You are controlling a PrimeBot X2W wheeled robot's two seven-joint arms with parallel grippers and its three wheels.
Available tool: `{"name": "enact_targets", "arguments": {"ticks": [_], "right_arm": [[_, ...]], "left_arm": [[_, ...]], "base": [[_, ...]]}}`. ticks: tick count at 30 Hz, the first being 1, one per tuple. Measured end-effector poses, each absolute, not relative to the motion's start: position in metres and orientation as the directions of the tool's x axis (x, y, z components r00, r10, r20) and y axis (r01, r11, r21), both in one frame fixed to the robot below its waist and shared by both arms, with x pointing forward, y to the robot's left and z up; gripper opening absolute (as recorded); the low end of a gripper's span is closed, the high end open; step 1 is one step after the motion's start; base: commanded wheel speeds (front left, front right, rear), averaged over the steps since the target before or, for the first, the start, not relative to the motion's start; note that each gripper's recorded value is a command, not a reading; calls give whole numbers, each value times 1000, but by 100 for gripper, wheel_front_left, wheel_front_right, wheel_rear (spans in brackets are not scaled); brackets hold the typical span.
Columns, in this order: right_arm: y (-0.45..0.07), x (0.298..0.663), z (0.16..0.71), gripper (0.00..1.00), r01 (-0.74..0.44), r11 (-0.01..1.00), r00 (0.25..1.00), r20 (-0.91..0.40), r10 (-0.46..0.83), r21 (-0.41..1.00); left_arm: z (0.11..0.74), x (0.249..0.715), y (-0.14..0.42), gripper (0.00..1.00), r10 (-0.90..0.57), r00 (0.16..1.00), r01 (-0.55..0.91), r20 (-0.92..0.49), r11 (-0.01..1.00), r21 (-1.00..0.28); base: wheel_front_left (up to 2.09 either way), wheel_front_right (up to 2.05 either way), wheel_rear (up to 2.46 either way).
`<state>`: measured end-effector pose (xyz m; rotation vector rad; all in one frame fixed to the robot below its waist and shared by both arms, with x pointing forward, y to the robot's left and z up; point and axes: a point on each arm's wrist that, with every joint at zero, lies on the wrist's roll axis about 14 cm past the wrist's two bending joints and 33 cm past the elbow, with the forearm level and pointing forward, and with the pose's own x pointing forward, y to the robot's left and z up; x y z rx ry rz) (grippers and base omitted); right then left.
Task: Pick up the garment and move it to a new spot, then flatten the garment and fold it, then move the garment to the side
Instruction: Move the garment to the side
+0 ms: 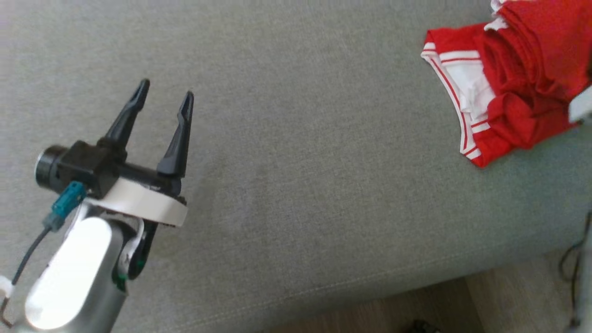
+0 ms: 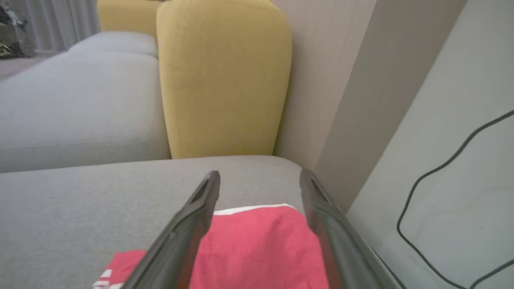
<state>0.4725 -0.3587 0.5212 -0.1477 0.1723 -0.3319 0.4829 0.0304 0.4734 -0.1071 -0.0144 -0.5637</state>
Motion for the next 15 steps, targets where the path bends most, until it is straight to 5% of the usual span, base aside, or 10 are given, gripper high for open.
{"name": "enact_targets", "arguments": {"ticks": [15], "right_arm": [[-216,427,523,100,20,1000,998,-61,-18,18]], "left_arm": [[495,431,99,100,-345,939,345,18,936,-64]], "base": [[0,0,0]]}}
